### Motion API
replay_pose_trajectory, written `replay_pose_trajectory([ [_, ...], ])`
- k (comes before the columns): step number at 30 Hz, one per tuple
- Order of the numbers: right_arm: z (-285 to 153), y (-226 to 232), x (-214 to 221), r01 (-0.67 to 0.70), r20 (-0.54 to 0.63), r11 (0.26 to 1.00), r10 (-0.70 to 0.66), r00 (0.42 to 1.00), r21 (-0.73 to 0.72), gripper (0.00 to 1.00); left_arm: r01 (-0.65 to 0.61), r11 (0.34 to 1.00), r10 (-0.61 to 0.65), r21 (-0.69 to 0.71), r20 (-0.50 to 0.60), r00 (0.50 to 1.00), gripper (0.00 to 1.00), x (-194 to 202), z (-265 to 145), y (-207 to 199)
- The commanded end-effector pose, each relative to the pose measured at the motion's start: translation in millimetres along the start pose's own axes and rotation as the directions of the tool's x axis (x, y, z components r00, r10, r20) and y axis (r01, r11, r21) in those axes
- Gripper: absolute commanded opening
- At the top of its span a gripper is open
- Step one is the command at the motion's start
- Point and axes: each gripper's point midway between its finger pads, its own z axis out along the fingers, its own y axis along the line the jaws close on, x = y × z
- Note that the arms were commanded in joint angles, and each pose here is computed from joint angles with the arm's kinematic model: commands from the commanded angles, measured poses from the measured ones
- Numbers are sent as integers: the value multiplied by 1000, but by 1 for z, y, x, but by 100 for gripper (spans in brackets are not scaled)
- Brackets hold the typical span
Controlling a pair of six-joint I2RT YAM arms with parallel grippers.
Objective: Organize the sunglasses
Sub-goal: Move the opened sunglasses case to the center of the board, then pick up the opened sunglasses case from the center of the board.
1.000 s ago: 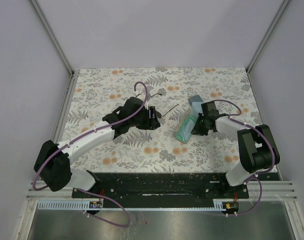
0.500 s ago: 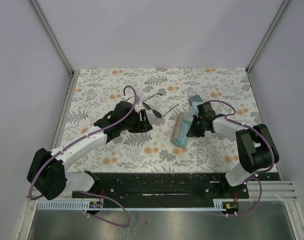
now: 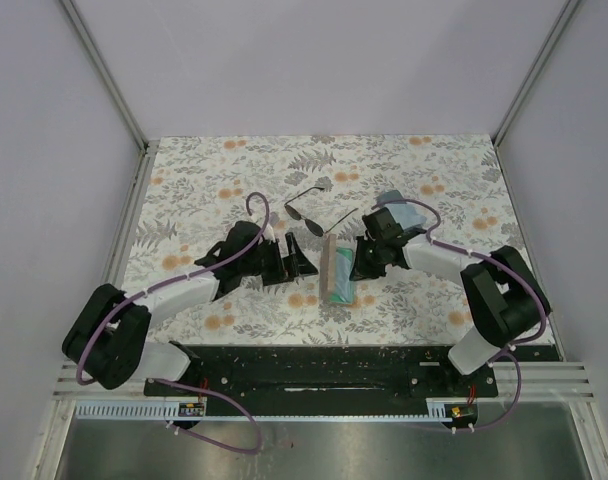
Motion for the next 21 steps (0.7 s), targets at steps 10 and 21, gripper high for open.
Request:
replay_pose_trajectory([
  [10,5,27,2,66,8,997,-65,998,-46,1,204,914,-195,351,-59,979,99,3,36,-33],
  [21,9,28,6,74,-7,996,-74,997,-43,1,267,889,-252,372,-89,964,98,9,52,-25],
])
